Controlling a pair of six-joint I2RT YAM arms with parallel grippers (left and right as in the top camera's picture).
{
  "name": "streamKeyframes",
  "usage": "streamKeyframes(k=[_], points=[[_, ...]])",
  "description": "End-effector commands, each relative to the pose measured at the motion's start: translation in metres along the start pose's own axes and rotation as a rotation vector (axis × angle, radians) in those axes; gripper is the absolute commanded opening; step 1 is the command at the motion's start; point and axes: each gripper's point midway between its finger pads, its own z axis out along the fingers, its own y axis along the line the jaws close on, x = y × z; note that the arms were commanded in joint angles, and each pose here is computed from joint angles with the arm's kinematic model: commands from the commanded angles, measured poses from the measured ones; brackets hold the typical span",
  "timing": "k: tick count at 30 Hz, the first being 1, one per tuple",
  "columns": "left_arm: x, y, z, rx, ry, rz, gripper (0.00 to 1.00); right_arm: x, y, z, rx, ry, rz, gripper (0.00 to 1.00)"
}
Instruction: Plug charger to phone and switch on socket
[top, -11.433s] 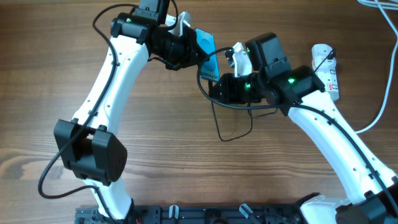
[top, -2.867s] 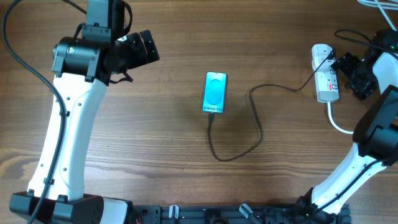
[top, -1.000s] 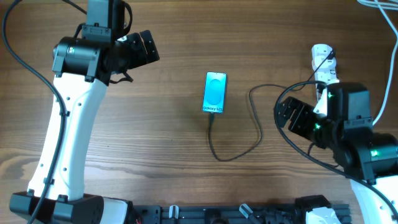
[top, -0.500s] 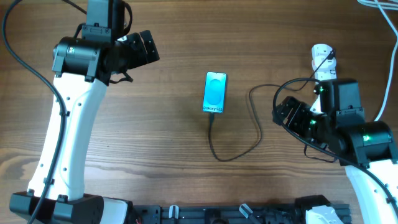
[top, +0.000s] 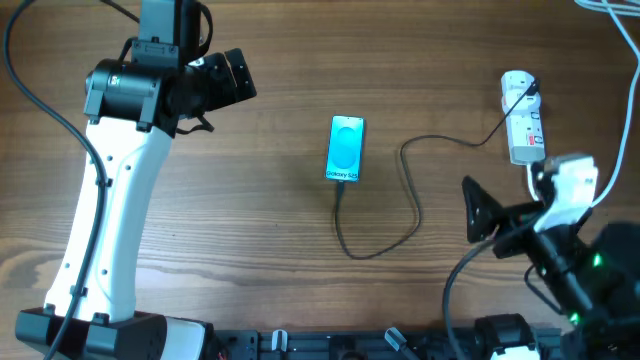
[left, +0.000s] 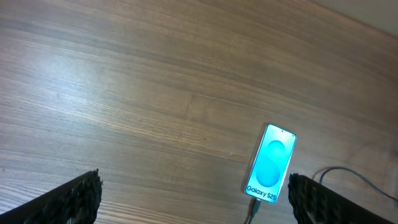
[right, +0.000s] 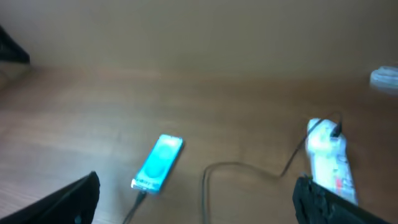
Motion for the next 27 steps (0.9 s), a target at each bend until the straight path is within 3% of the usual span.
streamKeyframes(k=[1, 4, 10, 17, 27], points=[[-0.001, 0.003, 0.002, -0.013, -0.001, -0.016, 1.00, 0.033, 0.006, 0.016, -0.060, -0.051, -0.095, 1.00], [-0.001, 0.003, 0.002, -0.013, -0.001, -0.016, 1.00, 0.048, 0.007, 0.027, -0.076, -0.226, -0.128, 1.00], [-0.001, 0.003, 0.002, -0.013, -0.001, -0.016, 1.00, 0.086, 0.002, 0.045, -0.076, -0.378, -0.134, 1.00], [-0.001, 0.003, 0.002, -0.013, -0.001, -0.015, 1.00, 0.125, -0.018, 0.072, -0.017, -0.355, -0.012, 1.00], [-0.001, 0.003, 0.002, -0.013, -0.001, -0.016, 1.00, 0.126, -0.045, 0.070, 0.130, -0.348, -0.070, 1.00]])
